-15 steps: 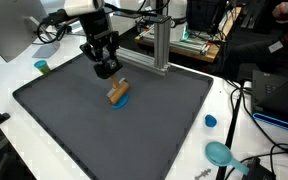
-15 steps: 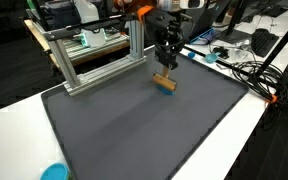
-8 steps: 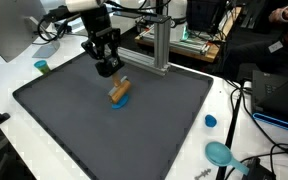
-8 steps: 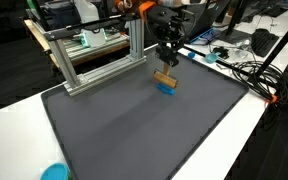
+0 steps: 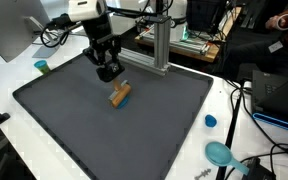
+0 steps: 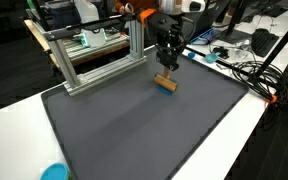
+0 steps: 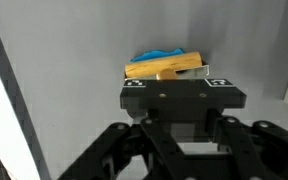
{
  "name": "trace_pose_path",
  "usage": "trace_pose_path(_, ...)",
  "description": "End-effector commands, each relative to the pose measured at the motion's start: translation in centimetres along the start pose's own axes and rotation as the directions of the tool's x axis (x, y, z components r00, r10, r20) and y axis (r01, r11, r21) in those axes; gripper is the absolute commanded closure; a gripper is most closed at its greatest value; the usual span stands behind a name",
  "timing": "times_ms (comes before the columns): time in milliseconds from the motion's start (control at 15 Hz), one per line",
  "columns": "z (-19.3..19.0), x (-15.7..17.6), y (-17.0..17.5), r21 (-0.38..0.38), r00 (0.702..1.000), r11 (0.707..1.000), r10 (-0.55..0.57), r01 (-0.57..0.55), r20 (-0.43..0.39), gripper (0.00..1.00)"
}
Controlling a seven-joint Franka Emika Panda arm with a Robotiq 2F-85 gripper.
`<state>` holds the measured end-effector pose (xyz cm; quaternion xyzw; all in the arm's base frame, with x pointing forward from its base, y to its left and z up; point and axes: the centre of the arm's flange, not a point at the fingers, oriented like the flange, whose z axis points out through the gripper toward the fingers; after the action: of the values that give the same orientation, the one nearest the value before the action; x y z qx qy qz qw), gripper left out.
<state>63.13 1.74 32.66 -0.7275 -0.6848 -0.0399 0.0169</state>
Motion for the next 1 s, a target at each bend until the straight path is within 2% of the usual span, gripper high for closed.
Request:
trace_pose_path(0, 0.5, 0.2, 1.0, -0.048, 1.0, 0.999, 0.023, -0.022, 0.006, 0.78)
trace_pose_path(333, 1.6, 0.1, 1.1, -0.002, 0.998, 0.999, 0.05, -0.05, 0.048, 0.78)
trace_pose_path(600, 3.7, 1.3, 1.3, 0.029, 1.0, 1.0, 0.01, -0.01, -0.015, 0.78)
trace_pose_path(933, 4.7, 0.4, 1.8, 0.055, 0.997, 0.997, 0.052, -0.049, -0.048, 0.78)
